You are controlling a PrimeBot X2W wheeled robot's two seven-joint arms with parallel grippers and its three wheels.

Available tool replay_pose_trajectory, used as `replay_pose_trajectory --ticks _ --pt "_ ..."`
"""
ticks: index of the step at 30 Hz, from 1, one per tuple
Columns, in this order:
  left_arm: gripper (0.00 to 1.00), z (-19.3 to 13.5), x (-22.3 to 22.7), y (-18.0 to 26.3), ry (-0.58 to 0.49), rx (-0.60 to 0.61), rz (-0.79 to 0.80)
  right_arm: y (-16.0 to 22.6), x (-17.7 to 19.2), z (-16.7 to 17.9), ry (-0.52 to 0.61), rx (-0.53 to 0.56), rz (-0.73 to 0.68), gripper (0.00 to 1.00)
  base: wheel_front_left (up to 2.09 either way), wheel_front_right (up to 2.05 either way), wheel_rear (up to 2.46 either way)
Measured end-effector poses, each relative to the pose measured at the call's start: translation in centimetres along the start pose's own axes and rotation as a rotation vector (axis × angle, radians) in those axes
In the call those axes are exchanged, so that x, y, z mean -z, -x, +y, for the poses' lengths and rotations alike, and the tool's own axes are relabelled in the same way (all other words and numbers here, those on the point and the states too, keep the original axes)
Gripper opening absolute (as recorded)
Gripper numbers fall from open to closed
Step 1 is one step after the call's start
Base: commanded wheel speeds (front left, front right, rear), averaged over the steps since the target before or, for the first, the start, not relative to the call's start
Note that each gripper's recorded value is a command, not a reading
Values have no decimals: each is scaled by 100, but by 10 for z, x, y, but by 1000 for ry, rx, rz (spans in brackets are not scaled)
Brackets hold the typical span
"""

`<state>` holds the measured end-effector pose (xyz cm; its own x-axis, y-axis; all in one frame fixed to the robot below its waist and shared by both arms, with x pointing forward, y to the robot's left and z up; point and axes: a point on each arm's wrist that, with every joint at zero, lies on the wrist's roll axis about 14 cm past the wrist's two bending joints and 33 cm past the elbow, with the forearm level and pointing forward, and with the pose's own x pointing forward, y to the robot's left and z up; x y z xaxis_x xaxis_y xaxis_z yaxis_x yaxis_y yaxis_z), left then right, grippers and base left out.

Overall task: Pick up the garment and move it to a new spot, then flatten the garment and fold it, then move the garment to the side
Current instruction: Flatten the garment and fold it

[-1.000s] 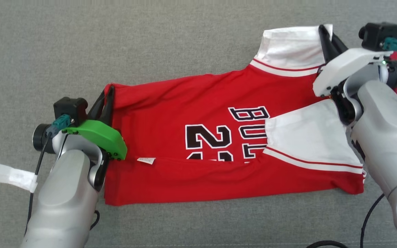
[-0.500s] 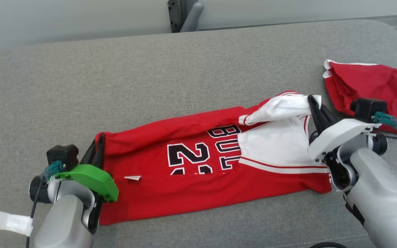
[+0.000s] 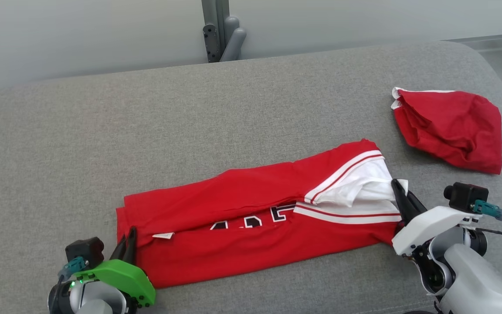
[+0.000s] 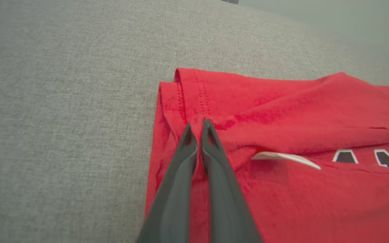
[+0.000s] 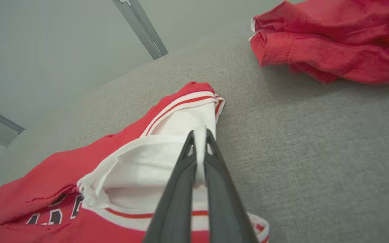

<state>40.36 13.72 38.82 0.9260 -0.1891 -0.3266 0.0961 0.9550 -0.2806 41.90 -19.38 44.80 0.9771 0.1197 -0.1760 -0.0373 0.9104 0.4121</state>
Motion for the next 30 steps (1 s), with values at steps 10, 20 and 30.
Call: replay_pose_trajectory --ticks 10,20,30 --pt "0 8 14 8 26 -34 24 12 10 -6 -49 30 -7 0 0 0 0" --pt "100 24 16 12 -8 -81 27 19 21 -20 -42 75 19 100 0 0 0" --pt "100 29 7 37 -74 -123 -46 39 10 -35 11 128 -51 100 0 0 0"
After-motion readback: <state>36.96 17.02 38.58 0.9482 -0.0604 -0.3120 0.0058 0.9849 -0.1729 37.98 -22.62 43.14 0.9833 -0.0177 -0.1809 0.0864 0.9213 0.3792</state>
